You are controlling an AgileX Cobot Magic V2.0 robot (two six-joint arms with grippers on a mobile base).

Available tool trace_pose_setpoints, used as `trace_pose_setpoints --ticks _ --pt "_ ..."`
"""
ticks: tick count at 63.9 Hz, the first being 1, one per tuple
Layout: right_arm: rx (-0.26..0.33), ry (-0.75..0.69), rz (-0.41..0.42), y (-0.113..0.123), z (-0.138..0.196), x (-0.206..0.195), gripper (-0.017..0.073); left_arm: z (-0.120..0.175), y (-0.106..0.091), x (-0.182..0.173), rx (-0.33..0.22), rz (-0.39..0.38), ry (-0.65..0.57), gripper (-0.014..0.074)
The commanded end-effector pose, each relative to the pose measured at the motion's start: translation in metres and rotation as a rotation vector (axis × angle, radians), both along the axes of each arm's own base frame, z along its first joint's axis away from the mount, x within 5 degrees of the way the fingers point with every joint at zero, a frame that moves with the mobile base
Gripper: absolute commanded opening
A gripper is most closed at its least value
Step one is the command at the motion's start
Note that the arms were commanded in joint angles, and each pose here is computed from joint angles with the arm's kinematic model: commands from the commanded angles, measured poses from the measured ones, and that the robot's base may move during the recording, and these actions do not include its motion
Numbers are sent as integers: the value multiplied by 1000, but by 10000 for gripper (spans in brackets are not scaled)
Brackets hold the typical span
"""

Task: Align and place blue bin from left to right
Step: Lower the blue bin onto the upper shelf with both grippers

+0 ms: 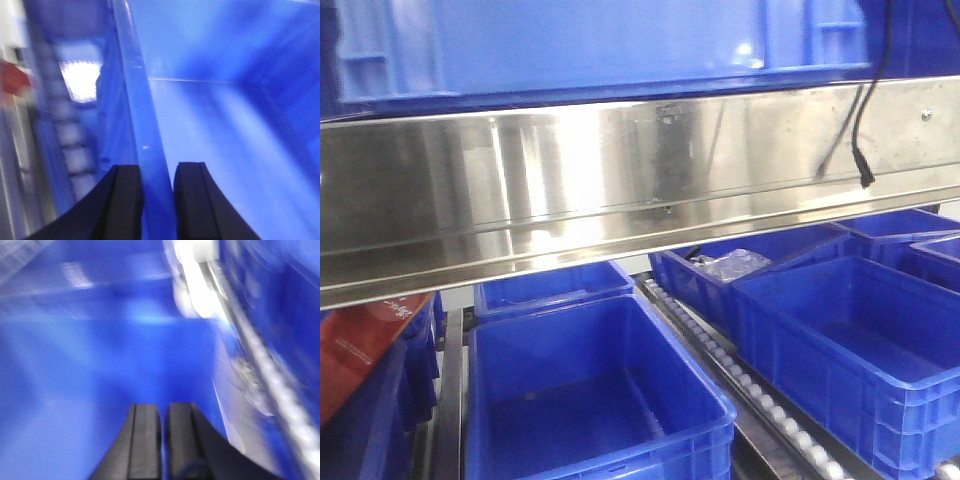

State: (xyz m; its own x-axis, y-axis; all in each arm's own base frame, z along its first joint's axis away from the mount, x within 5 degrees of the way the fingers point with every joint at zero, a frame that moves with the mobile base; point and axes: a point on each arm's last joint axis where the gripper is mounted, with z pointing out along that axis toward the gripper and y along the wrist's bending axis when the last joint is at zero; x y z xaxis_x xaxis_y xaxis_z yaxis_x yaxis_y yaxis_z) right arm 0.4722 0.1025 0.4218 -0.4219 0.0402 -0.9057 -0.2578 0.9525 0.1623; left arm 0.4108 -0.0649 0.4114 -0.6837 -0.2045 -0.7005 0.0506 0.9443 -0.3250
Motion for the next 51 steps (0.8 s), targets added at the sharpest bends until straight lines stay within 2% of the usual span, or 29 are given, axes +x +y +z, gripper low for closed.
trace_pose_setpoints --ticks 1,5,9,11,15,21,30,36,41,45,51 --pt "16 -50 -4 0 11 -3 167 15 -11 -6 -55 -45 -59 141" --pt "10 -27 1 0 9 -4 345 16 -11 -6 -55 -43 -69 286" --pt "5 -8 5 0 7 -4 463 17 -10 -6 -51 -40 -73 447" --pt "2 1 7 0 7 -6 501 17 -9 -6 -44 -37 -74 504" --pt "-1 12 7 -2 10 -9 521 20 -9 -9 -40 -39 -75 603" --pt "1 -5 3 -7 23 -18 517 30 -7 -17 -30 -36 -101 595" --pt "9 -72 -15 -20 56 -42 509 55 0 -39 14 -22 -167 580" --pt "10 -93 -17 -26 77 -62 424 74 3 -58 18 -28 -206 578" --pt "6 -98 -14 -29 91 -79 270 89 5 -77 20 -34 -235 547" --pt "1 -89 -8 -31 98 -91 115 99 7 -91 20 -37 -249 463" --pt "-6 -79 -2 -32 106 -104 -119 110 9 -111 42 -55 -262 245"
